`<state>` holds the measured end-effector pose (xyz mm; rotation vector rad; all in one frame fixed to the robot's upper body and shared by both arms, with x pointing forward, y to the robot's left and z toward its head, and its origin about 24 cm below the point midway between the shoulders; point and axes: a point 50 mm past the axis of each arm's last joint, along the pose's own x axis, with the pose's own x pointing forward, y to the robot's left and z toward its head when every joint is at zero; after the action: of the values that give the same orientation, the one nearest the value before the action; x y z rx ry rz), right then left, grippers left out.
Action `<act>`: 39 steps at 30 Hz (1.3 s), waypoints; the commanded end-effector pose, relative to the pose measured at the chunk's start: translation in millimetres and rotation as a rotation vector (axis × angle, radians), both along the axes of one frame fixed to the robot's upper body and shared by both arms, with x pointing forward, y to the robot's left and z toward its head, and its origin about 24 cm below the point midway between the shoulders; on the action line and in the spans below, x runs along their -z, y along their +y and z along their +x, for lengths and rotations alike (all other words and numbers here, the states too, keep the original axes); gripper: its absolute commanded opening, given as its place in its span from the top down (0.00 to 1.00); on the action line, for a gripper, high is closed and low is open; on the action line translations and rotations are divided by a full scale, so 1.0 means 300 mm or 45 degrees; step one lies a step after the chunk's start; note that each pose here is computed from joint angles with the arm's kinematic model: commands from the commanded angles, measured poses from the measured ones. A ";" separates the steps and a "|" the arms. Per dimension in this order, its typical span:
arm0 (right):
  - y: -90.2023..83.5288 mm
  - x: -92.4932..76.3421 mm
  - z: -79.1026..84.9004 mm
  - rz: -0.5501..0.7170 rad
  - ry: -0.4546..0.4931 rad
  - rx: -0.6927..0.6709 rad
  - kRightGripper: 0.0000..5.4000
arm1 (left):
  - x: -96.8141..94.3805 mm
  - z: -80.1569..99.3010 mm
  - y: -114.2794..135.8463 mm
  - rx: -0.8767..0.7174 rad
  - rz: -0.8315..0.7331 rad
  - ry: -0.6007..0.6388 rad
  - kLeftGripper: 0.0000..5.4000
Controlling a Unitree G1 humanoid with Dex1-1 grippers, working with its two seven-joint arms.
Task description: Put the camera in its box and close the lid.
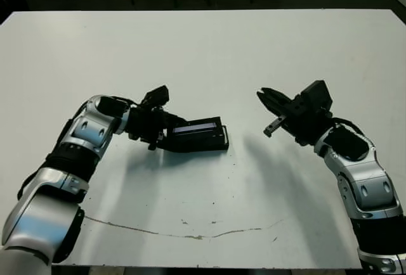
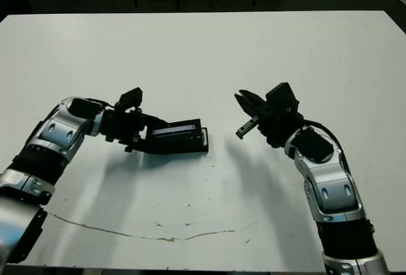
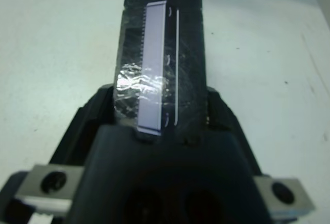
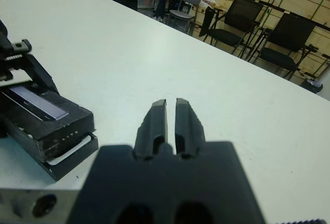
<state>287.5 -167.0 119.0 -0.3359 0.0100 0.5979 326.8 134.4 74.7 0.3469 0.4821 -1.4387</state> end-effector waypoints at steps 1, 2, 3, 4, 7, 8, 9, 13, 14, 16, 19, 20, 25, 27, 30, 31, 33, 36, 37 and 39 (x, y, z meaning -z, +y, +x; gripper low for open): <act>-0.012 0.021 -0.008 -0.013 0.033 0.014 1.00 | 0.088 -0.031 -0.040 0.042 0.022 0.116 0.48; -0.012 0.021 -0.009 -0.013 0.034 0.014 1.00 | 0.095 -0.030 -0.045 0.039 0.025 0.120 0.48; -0.012 0.021 -0.009 -0.010 0.035 0.013 1.00 | 0.102 -0.028 -0.049 0.037 0.026 0.125 0.48; -0.012 0.022 -0.009 -0.007 0.036 0.013 1.00 | 0.107 -0.028 -0.051 0.036 0.026 0.131 0.48; -0.012 0.021 -0.010 -0.011 0.037 0.016 1.00 | 0.126 -0.027 -0.057 0.045 0.048 0.150 0.48; -0.012 0.021 -0.010 -0.015 0.038 0.019 1.00 | 0.129 -0.027 -0.059 0.049 0.057 0.149 0.48; -0.012 0.020 -0.010 -0.016 0.040 0.019 1.00 | 0.131 -0.027 -0.061 0.058 0.060 0.141 0.48; -0.012 0.018 -0.009 -0.028 0.031 0.017 1.00 | 0.131 -0.022 -0.074 0.091 0.097 0.166 0.48; -0.012 0.019 -0.008 -0.025 0.032 0.018 1.00 | 0.127 -0.020 -0.080 0.106 0.107 0.164 0.48; -0.012 0.019 -0.007 -0.017 0.039 0.016 1.00 | 0.114 -0.015 -0.096 0.151 0.127 0.137 0.48; -0.010 0.018 -0.006 -0.008 0.043 0.010 1.00 | 0.090 -0.006 -0.122 0.200 0.144 0.106 0.48; -0.010 0.018 -0.005 -0.012 0.040 0.012 1.00 | 0.082 -0.004 -0.131 0.221 0.157 0.087 0.48; -0.008 0.017 -0.004 -0.018 0.034 0.008 1.00 | 0.036 0.005 -0.178 0.320 0.204 0.023 0.48; -0.008 0.017 -0.004 -0.012 0.033 0.006 1.00 | 0.024 0.005 -0.194 0.360 0.209 -0.008 0.48; -0.008 0.020 -0.004 0.003 0.042 0.008 1.00 | 0.017 0.003 -0.205 0.399 0.222 -0.039 0.48; -0.008 0.020 -0.004 0.001 0.039 0.007 1.00 | 0.015 0.002 -0.206 0.409 0.227 -0.053 0.48; -0.008 0.020 -0.004 -0.006 0.035 0.008 1.00 | 0.015 0.002 -0.205 0.418 0.248 -0.080 0.48; -0.007 0.019 -0.007 -0.009 0.038 0.011 1.00 | 0.021 0.001 -0.196 0.406 0.261 -0.113 0.48; -0.007 0.020 -0.008 -0.010 0.039 0.012 1.00 | 0.024 0.002 -0.190 0.379 0.270 -0.102 0.48; -0.008 0.020 -0.008 -0.010 0.040 0.011 1.00 | 0.029 0.003 -0.180 0.344 0.282 -0.084 0.45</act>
<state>286.9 -166.8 118.2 -0.3358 0.0124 0.5988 341.1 101.4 84.5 0.6474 0.5259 -1.5506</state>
